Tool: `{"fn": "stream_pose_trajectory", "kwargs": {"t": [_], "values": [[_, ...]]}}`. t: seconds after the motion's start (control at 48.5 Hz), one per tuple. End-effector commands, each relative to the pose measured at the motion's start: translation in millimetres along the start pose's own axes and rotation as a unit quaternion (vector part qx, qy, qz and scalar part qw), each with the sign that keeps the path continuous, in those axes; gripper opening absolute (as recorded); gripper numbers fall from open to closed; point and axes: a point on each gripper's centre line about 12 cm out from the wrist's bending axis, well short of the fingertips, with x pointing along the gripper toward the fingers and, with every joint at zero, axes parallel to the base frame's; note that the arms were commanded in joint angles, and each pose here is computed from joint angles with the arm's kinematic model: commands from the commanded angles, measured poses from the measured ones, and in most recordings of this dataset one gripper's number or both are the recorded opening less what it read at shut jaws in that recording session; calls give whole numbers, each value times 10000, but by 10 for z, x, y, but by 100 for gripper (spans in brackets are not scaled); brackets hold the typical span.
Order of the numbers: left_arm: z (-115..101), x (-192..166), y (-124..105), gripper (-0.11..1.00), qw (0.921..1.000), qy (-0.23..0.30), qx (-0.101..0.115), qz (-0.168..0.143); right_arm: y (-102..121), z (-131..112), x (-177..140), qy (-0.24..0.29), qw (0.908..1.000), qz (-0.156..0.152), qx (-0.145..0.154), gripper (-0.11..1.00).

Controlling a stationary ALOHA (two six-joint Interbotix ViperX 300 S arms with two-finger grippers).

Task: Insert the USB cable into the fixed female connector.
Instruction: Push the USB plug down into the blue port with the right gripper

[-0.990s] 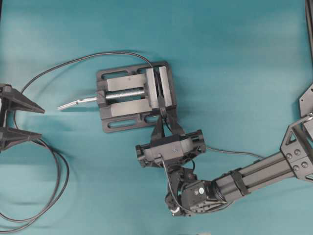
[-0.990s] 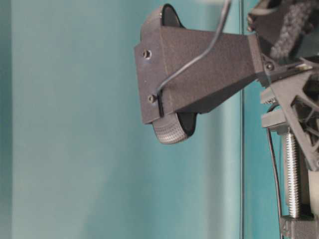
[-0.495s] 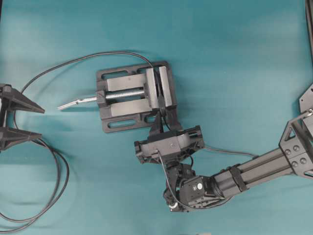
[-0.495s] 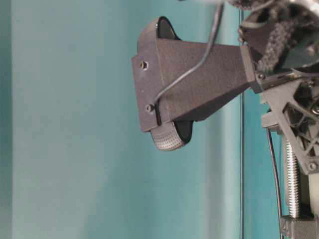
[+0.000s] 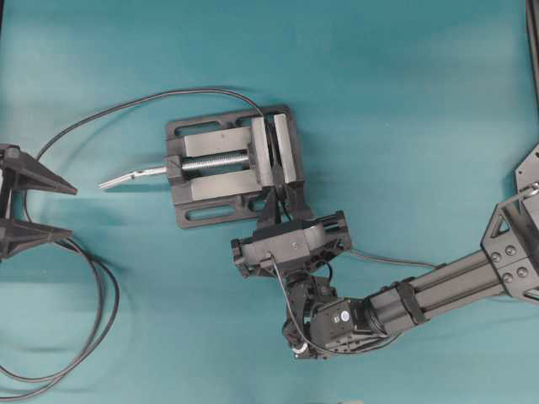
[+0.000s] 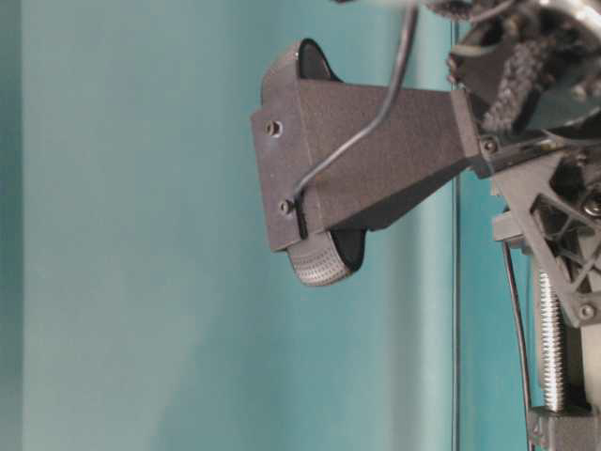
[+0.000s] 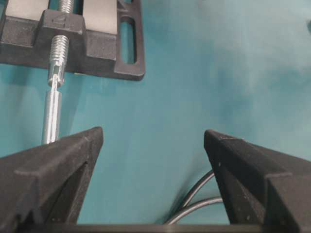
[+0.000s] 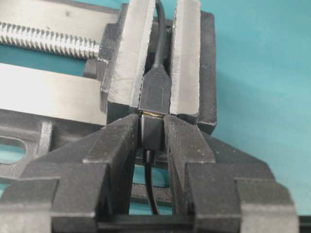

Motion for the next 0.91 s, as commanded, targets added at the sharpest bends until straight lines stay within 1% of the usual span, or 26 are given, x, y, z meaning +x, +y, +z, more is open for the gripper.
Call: {"fn": "stream_pose_trajectory", "kwargs": {"t": [0.0, 0.124, 0.454, 0.598, 0.887], "values": [[39, 9, -10, 100, 10000, -17, -57, 3, -76, 395, 601, 31, 9974, -595, 410, 21], [39, 9, -10, 100, 10000, -17, -57, 3, -78, 402, 649, 45, 9973, -608, 409, 21], [45, 9, -12, 100, 10000, -25, -57, 1, -66, 415, 644, 47, 9971, -600, 469, 21], [45, 9, -12, 100, 10000, -24, -49, 1, -52, 410, 590, 37, 9975, -543, 460, 21], [47, 8, -13, 100, 10000, -32, -49, -1, -17, 388, 396, 54, 9983, -337, 479, 21]]}}
